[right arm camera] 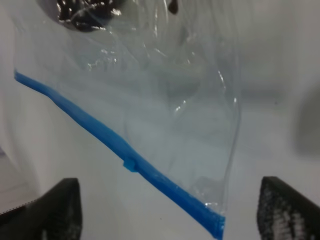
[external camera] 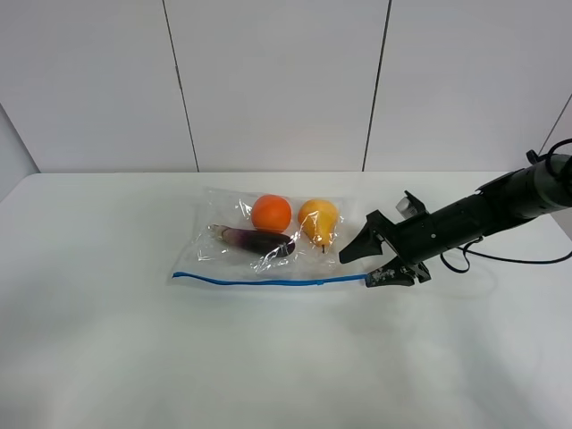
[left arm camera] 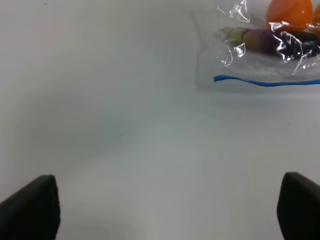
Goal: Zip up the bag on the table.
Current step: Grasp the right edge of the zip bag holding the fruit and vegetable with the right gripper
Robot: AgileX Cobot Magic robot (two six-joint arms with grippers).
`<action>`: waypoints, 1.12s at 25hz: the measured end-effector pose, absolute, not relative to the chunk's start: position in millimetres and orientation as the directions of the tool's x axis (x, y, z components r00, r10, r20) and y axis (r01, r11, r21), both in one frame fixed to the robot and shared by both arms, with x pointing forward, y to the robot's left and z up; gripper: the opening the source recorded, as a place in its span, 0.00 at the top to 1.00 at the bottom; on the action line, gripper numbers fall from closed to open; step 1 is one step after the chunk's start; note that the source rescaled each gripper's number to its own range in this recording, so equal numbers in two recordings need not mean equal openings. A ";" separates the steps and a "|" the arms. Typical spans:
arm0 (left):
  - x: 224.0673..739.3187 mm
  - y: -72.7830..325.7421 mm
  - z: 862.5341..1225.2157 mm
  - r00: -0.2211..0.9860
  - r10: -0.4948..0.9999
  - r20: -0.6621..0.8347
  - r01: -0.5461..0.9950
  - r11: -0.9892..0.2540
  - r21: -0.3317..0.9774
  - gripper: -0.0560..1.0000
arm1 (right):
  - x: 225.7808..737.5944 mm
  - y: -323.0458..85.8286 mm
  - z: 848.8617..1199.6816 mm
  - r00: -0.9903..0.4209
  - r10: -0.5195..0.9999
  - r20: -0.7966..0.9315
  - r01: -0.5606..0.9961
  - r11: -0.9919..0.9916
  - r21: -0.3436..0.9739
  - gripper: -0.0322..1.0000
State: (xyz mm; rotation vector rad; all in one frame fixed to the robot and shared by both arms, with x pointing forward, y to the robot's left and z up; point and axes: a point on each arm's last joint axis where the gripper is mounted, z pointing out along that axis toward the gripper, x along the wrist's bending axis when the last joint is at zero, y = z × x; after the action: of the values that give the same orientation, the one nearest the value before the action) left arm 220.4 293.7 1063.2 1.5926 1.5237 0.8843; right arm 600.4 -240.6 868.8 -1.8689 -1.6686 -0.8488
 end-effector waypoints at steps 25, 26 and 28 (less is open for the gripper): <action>220.4 293.7 1063.2 0.053 0.998 -0.016 0.482 -0.012 0.876 0.00 | 601.1 -240.0 867.2 0.049 0.679 0.733 0.990 -0.128 0.053 0.79; 220.4 293.7 1063.2 0.053 0.998 -0.016 0.482 -0.012 0.876 0.00 | 601.0 -239.9 867.3 0.048 0.678 0.733 0.991 -0.127 0.053 0.81; 220.4 293.7 1063.2 0.053 0.998 -0.016 0.482 -0.012 0.876 0.00 | 600.9 -239.8 867.4 0.044 0.677 0.734 0.991 -0.124 0.054 0.83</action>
State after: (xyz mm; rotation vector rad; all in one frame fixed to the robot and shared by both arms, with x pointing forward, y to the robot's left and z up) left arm 220.4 293.7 1063.2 1.5926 1.5237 0.8843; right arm 600.9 -239.8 867.4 -1.8518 -1.6748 -0.8653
